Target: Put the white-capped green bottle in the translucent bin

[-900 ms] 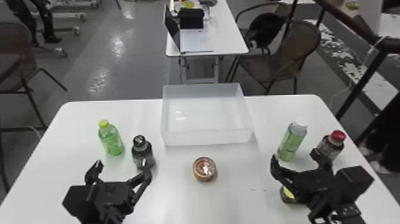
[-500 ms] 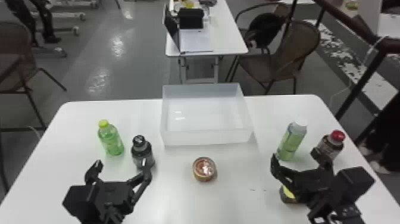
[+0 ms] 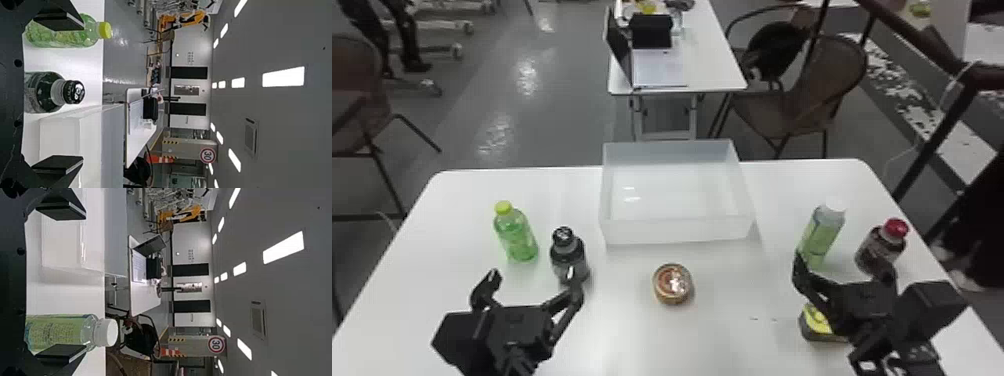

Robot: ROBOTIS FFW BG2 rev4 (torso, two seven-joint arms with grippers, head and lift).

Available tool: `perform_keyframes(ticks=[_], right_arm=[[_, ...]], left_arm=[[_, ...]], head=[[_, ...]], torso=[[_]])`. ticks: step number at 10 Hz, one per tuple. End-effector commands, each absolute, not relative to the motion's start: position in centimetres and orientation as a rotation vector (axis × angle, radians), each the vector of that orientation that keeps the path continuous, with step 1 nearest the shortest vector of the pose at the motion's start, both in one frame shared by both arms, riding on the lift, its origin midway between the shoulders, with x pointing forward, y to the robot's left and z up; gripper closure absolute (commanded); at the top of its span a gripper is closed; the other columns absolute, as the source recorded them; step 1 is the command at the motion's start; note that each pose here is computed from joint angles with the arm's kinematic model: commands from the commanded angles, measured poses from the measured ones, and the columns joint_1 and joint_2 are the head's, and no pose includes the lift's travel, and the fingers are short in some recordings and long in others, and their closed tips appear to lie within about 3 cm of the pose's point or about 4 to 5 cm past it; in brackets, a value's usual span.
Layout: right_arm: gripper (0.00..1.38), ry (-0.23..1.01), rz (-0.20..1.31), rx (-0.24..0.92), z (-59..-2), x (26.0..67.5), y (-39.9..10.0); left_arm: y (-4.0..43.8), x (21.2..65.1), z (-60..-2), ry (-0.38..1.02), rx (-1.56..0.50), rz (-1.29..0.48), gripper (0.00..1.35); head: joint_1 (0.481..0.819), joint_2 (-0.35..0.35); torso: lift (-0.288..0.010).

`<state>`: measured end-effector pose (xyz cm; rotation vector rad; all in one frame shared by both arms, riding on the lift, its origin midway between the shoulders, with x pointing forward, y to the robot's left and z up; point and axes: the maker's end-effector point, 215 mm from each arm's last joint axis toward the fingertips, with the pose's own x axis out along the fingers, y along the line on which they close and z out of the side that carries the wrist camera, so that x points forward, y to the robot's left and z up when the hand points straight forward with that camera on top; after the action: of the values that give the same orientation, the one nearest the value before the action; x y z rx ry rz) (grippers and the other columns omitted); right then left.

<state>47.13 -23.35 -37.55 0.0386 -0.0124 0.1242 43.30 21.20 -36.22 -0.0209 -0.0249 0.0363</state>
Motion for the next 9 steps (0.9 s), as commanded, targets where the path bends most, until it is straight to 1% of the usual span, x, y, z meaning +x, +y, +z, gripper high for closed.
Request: perform_keyframes(ticks=[1, 3, 4, 6, 9], right_arm=[[0.11, -0.015, 0.090, 0.034, -37.8, 47.7, -25.5], [0.11, 0.016, 0.068, 0.062, -40.4, 48.5, -27.0], [0.11, 0.034, 0.088, 0.060, -41.4, 49.2, -26.9], [0.11, 0.066, 0.148, 0.071, -43.6, 50.6, -25.8], [0.11, 0.112, 0.165, 0.035, -45.9, 52.2, -26.5]], left_arm=[[21.1, 43.4, -36.2, -0.025, -0.021, 0.033, 0.11], [21.2, 43.2, -35.9, -0.037, -0.025, 0.035, 0.11], [21.2, 43.3, -35.9, -0.037, -0.033, 0.035, 0.11], [21.1, 43.4, -36.1, -0.031, -0.036, 0.035, 0.11], [21.1, 43.3, -36.2, -0.028, -0.045, 0.037, 0.11]], head=[[0.695, -0.022], [0.695, -0.057], [0.695, -0.067], [0.695, -0.065], [0.695, -0.056]], torso=[[-0.047], [-0.047], [-0.047], [-0.047], [-0.047]])
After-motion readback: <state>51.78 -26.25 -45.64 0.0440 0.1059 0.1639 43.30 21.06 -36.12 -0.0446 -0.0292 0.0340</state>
